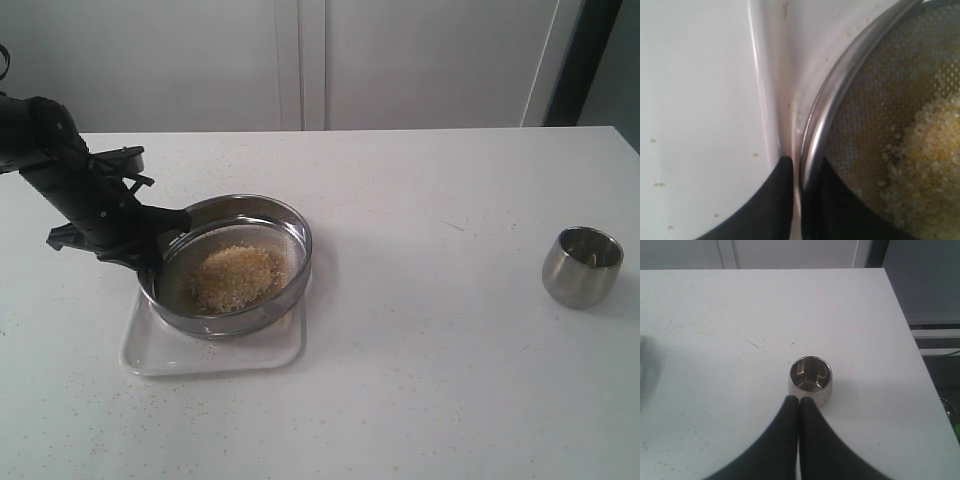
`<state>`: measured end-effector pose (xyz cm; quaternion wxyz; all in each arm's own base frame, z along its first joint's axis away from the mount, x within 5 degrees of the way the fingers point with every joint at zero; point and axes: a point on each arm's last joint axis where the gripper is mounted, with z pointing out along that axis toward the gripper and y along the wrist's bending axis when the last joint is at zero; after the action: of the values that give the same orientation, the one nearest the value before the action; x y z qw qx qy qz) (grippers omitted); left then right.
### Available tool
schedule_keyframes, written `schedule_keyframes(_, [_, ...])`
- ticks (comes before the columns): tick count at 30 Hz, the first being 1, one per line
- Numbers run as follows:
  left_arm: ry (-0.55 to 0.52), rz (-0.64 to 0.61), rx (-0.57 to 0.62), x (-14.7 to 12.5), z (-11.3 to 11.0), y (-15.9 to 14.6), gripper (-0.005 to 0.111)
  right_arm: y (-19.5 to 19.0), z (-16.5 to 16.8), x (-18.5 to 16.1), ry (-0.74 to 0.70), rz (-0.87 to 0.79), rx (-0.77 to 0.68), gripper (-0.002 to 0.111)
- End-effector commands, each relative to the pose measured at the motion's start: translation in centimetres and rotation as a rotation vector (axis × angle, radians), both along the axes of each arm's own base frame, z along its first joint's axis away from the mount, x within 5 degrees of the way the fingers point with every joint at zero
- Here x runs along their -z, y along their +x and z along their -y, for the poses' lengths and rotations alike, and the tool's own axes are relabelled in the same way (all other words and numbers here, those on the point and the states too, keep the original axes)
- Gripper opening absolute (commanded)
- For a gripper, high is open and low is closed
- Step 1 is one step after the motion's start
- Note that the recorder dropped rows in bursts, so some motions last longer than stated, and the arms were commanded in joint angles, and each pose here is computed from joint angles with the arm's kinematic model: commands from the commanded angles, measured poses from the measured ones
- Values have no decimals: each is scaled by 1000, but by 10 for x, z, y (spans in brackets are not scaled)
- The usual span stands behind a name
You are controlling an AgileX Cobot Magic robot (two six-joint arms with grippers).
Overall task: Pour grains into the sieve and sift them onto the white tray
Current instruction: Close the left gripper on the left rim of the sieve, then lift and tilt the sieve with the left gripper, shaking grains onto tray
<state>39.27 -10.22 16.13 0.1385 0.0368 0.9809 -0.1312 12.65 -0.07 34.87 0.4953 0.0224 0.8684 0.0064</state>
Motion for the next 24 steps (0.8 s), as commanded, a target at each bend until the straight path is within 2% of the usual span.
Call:
schedule_keyframes(1, [-6, -4, 17, -3, 2, -1, 20, -1, 1, -2, -3, 10, 5, 0])
schedule_keyframes(12, [-2, -42, 19, 9, 3, -1, 19, -1, 1, -2, -3, 10, 5, 0])
schedule_keyframes(14, [-1, -48, 20, 11, 3, -1, 13, -1, 1, -2, -3, 10, 5, 0])
schedule_keyframes(16, [-1, -48, 19, 10, 3, -1, 0, -1, 1, -2, -3, 10, 5, 0])
schedule_keyframes(19, [-57, -56, -16, 7, 7, 0, 0, -1, 1, -2, -3, 10, 5, 0])
schedule_keyframes(24, [-77, -46, -4, -10, 9, 2, 0, -1, 1, -2, -3, 10, 5, 0])
